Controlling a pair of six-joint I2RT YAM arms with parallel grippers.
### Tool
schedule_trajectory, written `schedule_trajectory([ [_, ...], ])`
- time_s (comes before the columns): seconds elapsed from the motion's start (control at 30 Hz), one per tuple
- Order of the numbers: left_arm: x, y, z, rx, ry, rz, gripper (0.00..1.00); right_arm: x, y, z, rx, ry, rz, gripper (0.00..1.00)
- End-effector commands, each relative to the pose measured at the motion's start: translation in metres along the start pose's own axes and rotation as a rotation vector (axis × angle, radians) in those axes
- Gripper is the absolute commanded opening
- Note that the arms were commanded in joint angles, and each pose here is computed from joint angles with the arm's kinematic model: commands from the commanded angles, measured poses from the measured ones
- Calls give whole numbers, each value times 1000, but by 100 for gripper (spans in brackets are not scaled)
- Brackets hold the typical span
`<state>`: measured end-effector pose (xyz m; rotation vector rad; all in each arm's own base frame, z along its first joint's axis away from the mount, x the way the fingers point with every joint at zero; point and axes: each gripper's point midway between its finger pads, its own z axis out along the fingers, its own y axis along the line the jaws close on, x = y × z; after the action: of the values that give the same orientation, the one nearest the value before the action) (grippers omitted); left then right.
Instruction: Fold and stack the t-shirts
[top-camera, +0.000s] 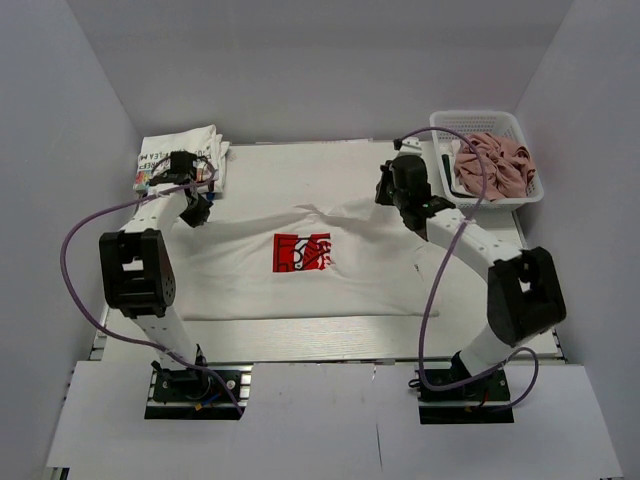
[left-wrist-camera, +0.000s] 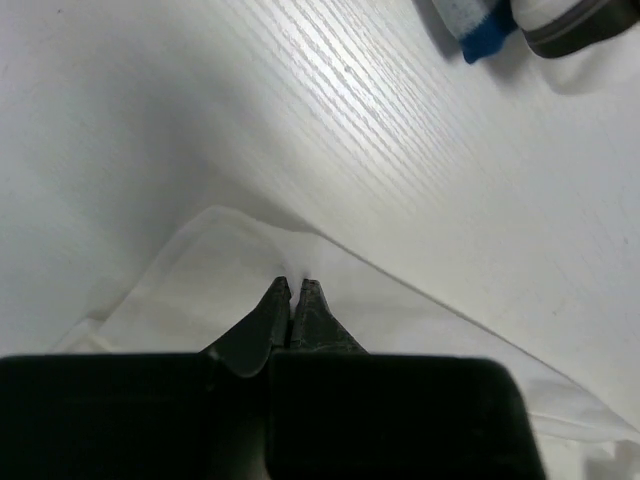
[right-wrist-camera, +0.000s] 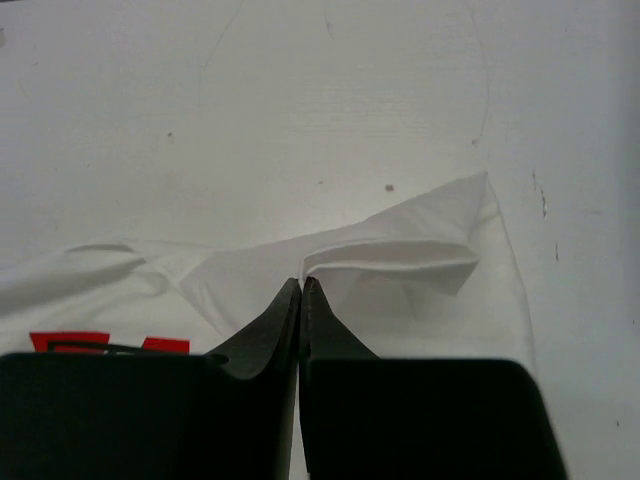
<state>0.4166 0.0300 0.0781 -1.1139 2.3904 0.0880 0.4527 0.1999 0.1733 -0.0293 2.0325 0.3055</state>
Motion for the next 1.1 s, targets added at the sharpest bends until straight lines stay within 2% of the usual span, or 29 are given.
schedule_trajectory([
  [0.0, -12, -8, -39, 109, -62, -29, 0, -20, 2, -36, -9, -85, 69, 0],
  [0.1, -13, -10, -56, 172, -88, -42, 0, -20, 2, -60, -24, -106, 86, 0],
  [0.27, -8, 13, -69, 125, -119, -67, 0, 5, -4, -81, -25, -52, 103, 0],
  [0.53, 31, 52, -60, 57, -77, -87, 0, 50, -4, -129, -53, 32, 212, 0],
  [0.7, 38, 67, -58, 2, -69, -88, 0, 72, -8, -147, -23, 79, 236, 0],
  [0.83, 42, 74, -59, -12, -69, -85, 0, 99, -8, -161, -16, 147, 266, 0],
  [1.07, 64, 97, -53, -86, -30, -104, 0, 168, -20, -172, 22, 340, 204, 0],
])
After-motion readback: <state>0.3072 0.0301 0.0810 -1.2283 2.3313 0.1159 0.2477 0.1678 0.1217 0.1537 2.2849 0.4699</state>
